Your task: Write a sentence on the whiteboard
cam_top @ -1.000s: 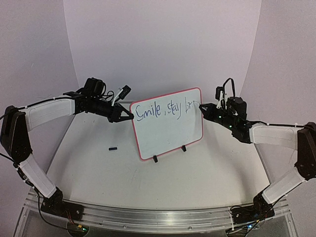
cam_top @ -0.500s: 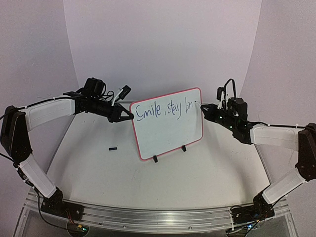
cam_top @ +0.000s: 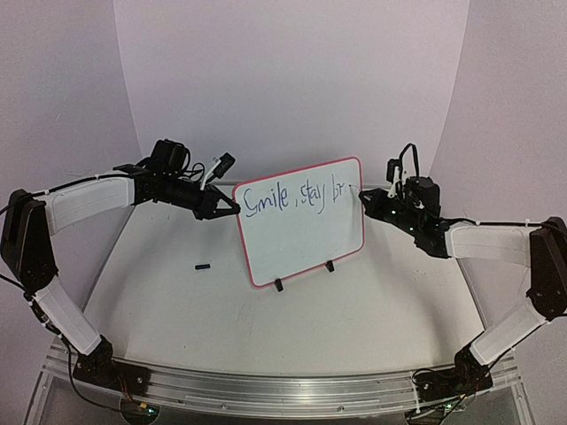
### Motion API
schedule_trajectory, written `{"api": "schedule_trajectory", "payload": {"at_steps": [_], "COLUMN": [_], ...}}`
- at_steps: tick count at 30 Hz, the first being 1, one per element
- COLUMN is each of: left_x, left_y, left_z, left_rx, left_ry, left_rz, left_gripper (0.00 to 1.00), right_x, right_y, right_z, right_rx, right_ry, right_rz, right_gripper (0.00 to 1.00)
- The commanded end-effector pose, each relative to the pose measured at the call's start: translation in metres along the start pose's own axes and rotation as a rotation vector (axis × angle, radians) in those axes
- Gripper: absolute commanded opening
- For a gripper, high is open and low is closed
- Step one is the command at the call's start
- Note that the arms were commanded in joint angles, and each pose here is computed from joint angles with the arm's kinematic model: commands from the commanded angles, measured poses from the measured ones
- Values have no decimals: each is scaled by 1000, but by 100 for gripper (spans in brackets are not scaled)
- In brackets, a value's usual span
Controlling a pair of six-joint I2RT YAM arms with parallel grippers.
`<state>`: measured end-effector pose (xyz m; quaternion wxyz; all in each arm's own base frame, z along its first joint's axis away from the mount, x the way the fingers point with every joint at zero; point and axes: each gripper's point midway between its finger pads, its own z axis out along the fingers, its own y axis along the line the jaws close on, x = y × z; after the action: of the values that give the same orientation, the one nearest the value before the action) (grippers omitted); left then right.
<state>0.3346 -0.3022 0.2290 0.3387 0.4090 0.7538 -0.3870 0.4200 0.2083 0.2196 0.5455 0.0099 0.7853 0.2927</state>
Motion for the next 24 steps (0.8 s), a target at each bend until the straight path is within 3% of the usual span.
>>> {"api": "schedule_trajectory", "payload": {"at_steps": [1, 24], "left_x": [42, 41], "left_y": [-3, -3], "left_z": [14, 14], "left_rx": [2, 3], "left_ry": [143, 143], "left_rz": [-53, -52], "left_gripper": [0, 0], "right_x": [-20, 10], "right_y": [7, 2], "right_z": [5, 5], "right_rx": [-10, -30], "right_ry": [-48, 33], "right_rz": [-19, -17], "right_gripper": [0, 0]}}
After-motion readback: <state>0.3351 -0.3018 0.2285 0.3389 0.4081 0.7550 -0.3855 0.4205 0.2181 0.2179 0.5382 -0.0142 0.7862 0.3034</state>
